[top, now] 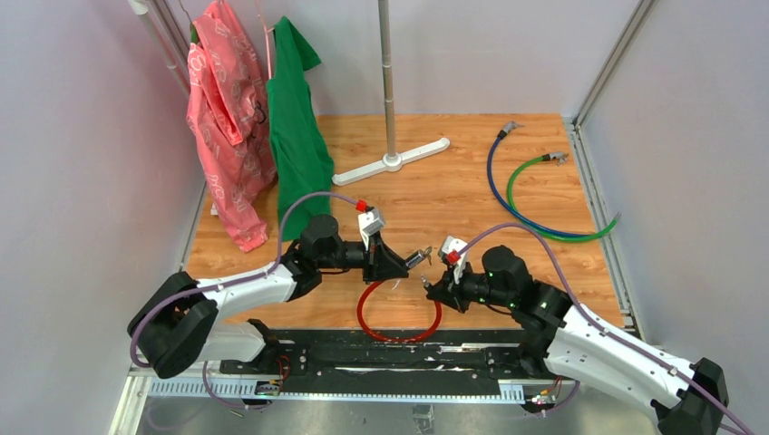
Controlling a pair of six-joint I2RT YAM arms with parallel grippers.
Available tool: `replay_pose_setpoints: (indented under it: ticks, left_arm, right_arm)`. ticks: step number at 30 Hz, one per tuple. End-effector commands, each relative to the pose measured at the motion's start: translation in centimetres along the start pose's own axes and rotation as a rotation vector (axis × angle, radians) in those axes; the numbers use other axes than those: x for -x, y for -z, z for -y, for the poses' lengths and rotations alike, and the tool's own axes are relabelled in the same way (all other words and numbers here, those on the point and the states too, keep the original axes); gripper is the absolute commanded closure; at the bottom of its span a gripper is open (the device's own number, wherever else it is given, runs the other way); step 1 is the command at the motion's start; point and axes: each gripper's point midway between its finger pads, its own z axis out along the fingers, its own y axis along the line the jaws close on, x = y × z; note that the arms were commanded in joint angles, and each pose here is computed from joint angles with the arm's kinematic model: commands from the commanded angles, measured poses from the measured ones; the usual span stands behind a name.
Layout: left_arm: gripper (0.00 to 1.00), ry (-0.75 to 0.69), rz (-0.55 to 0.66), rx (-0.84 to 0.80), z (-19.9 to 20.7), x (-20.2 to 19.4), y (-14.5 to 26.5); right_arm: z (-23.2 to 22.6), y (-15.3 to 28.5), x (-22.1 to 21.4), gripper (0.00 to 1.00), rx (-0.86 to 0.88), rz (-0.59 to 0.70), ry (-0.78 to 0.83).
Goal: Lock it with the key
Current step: Lock the lock.
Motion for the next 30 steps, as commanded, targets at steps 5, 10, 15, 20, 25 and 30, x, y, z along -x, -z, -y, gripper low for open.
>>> replay_pose_setpoints:
  ticks: [5, 10, 15, 20, 25, 30]
  left_arm:
    - [1.00, -0.045, -0.005, -0.075, 1.2, 0.8, -0.2]
    - [1.00, -0.094, -0.055, -0.116, 1.5, -0.1, 0.2]
    - [1.00, -0.162, -0.037, -0.071, 0.7, 0.5, -0.4]
    - [1.00, -0.193, -0.046, -0.087, 1.0, 0.2, -0.5]
    - [1.00, -0.236, -0.065, -0.100, 1.2, -0.3, -0.4]
    - [1.00, -0.286, -0.080, -0.080, 0.9, -0.7, -0.7]
  right_arm:
    - [-0.9, -0.3, 1.2, 1.00, 0.052, 0.012, 0.095]
    - [-0.9, 0.0, 1.8, 1.00, 0.046, 0.020, 0.110]
    - [-0.6, -0.3, 2.8, 1.00, 0.024, 0.063, 0.071]
    - [0.0, -0.5, 2.5, 1.00, -0.011, 0.051, 0.062]
    - [0.4, -0.7, 2.9, 1.00, -0.036, 0.065, 0.034]
    - [0.2, -1.0, 3.3, 1.00, -0.021, 0.088, 0.036]
